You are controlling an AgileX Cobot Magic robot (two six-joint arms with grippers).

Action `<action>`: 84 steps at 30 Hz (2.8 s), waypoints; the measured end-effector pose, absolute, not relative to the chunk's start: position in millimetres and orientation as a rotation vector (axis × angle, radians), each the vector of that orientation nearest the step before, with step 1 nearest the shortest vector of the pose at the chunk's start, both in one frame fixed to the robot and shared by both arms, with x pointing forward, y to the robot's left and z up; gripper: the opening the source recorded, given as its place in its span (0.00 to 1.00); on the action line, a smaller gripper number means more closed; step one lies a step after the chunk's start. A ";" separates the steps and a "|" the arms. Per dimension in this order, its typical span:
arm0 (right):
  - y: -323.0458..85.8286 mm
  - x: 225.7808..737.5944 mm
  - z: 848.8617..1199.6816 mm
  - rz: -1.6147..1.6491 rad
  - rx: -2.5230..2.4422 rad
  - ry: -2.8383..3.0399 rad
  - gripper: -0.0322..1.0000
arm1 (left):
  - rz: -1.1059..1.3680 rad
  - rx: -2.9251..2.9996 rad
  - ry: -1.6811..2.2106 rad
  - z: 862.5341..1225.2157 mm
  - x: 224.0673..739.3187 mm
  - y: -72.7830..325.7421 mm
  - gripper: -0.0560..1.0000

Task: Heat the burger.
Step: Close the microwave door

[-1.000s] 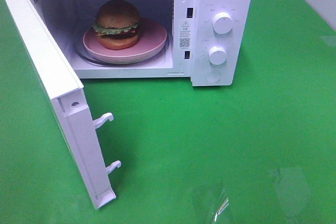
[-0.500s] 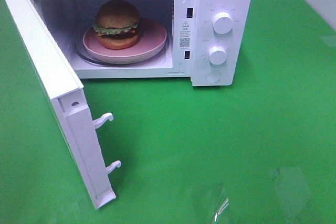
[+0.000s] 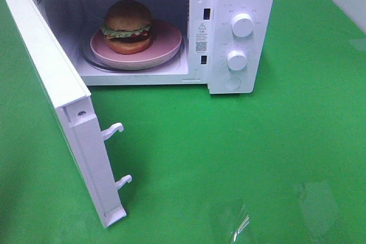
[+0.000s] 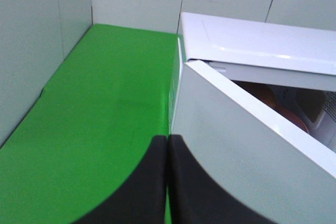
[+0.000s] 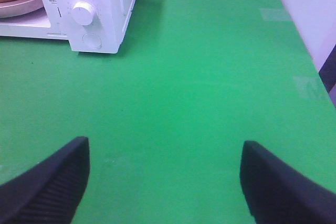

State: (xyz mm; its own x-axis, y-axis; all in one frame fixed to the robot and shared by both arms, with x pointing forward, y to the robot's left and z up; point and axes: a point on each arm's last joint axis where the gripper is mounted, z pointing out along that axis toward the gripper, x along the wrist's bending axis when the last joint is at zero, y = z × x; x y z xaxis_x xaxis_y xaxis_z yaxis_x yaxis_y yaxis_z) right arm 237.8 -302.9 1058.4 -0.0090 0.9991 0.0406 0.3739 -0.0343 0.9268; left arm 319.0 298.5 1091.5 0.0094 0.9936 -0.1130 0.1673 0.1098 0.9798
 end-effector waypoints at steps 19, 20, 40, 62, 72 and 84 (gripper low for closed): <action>-302.9 237.8 1058.4 1.044 1.509 1.481 0.76 | 1.137 1.118 1.376 1009.8 378.1 309.9 0.05; -302.9 237.8 1058.4 1.044 1.509 1.481 0.76 | 1.137 1.118 1.376 1009.8 378.1 309.9 0.05; -302.9 237.8 1058.4 1.044 1.509 1.481 0.76 | 0.864 1.381 1.153 980.0 436.5 279.6 0.05; -302.9 237.8 1058.4 1.044 1.509 1.481 0.76 | 0.612 1.498 1.023 950.9 462.8 229.4 0.05; -302.9 237.8 1058.4 1.044 1.509 1.481 0.76 | 0.576 1.496 0.969 952.0 480.0 206.2 0.05; -302.9 237.8 1058.4 1.044 1.509 1.481 0.76 | 0.549 1.498 0.933 960.0 515.9 160.5 0.05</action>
State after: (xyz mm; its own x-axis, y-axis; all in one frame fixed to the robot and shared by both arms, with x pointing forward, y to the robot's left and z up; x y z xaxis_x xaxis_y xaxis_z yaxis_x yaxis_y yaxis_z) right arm 237.8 -302.9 1058.4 -0.0090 0.9991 0.0406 0.3739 -0.0343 0.9268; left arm 515.9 160.5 960.0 0.5633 0.8067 -0.1789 0.2356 0.0507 0.9705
